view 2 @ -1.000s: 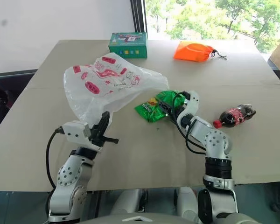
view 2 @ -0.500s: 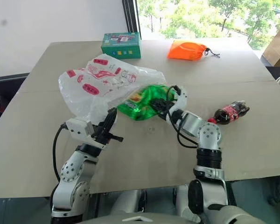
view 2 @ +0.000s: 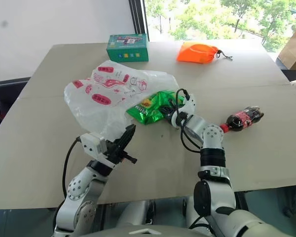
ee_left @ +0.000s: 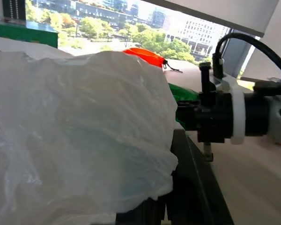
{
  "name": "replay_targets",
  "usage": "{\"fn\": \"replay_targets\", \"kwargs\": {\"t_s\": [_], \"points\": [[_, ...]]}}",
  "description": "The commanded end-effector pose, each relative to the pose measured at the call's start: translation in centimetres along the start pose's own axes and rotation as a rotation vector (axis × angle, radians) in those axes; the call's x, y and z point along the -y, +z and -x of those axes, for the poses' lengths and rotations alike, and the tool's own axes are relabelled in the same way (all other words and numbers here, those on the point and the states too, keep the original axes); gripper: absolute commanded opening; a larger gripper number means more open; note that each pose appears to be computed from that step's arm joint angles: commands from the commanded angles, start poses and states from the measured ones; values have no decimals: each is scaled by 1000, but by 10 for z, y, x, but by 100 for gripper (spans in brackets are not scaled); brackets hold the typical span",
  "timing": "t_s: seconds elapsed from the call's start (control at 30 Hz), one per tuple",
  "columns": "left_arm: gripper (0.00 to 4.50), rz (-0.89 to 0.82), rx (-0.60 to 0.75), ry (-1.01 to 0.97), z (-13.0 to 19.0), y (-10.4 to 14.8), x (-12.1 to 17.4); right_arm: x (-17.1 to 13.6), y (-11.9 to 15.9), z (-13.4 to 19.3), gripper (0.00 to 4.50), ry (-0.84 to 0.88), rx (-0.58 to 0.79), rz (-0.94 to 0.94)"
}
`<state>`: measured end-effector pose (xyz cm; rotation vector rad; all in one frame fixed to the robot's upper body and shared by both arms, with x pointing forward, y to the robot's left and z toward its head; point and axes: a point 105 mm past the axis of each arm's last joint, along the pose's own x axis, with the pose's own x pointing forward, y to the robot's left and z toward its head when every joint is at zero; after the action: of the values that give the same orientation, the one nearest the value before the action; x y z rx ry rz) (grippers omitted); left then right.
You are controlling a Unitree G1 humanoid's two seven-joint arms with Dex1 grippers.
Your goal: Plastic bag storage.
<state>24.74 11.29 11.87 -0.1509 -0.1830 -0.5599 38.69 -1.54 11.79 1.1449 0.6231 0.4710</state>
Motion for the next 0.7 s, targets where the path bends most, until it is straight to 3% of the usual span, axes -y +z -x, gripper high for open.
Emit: {"fn": "replay_targets", "kwargs": {"t_s": [0.03,0.2,0.47,0.6,0.7], "points": [[0,31,34,-102,0,10,17,-92,-66,-33,13,254,-161,-87],[0,97,-13,-233,6,6,30,-119,-95,-37,13,344,-269,-104],[0,116,-54,-343,10,4,33,-146,-159,-19,13,467,-594,-77],[0,102,-44,-335,8,6,30,-140,-178,-5,13,493,-713,35],[0,106,-48,-346,9,4,33,-130,-182,-2,85,485,-720,187]]}}
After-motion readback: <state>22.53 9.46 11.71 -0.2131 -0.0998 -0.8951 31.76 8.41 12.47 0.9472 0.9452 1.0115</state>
